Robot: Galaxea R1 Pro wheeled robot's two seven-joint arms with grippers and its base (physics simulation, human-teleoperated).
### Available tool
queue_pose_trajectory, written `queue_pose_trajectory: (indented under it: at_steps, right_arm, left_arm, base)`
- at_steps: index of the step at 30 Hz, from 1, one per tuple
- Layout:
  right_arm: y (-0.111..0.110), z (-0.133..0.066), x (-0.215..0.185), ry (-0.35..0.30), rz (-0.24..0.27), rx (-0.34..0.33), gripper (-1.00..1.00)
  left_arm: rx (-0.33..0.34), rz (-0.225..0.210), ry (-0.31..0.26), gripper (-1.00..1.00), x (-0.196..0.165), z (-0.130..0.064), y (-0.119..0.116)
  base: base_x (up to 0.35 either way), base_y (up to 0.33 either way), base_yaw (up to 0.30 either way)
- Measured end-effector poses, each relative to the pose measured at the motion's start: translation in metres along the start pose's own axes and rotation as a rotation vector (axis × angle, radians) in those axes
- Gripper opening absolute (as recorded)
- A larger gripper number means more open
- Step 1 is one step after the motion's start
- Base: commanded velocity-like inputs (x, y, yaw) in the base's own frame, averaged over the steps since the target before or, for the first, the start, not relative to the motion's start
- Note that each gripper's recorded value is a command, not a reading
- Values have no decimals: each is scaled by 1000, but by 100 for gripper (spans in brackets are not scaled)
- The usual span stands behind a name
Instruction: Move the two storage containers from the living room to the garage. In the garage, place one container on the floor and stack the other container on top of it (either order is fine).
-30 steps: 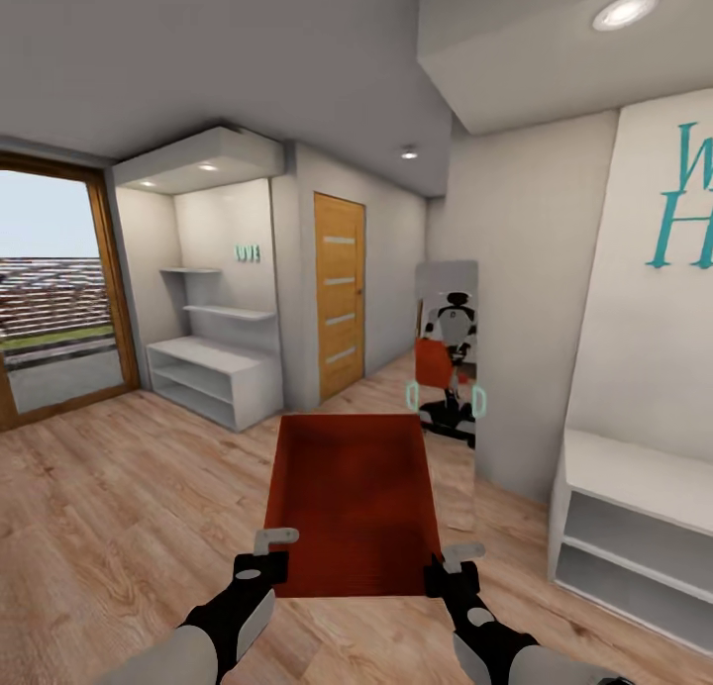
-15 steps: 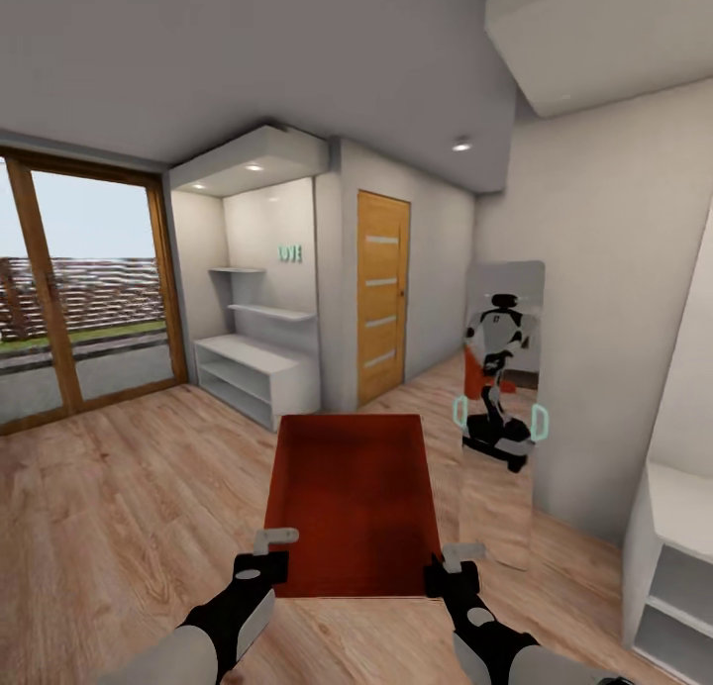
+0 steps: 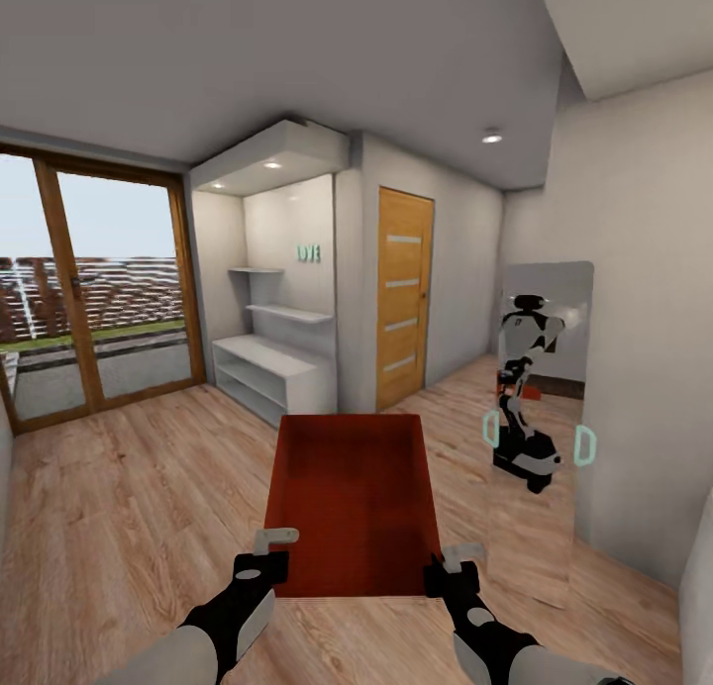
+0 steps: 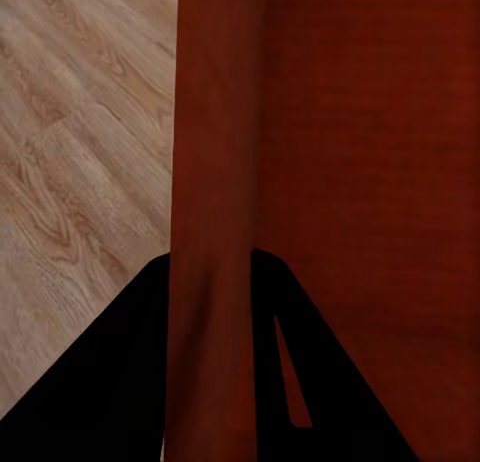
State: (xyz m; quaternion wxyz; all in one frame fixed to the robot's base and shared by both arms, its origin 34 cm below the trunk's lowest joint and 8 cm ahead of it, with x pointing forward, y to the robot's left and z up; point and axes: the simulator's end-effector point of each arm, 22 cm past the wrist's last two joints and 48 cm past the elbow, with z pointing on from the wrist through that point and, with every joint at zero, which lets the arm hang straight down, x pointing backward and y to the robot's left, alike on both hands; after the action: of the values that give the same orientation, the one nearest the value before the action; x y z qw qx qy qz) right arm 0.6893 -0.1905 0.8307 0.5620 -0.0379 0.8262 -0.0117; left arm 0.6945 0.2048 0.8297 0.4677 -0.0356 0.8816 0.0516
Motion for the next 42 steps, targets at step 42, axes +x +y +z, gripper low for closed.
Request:
queue_pose_trajectory:
  at_steps: [42]
  right_arm:
    - [0,0,0,-1,0,0,-100]
  left_arm:
    - [0,-1,-1,-100,0,0,0]
  base:
    - [323,0,-2]
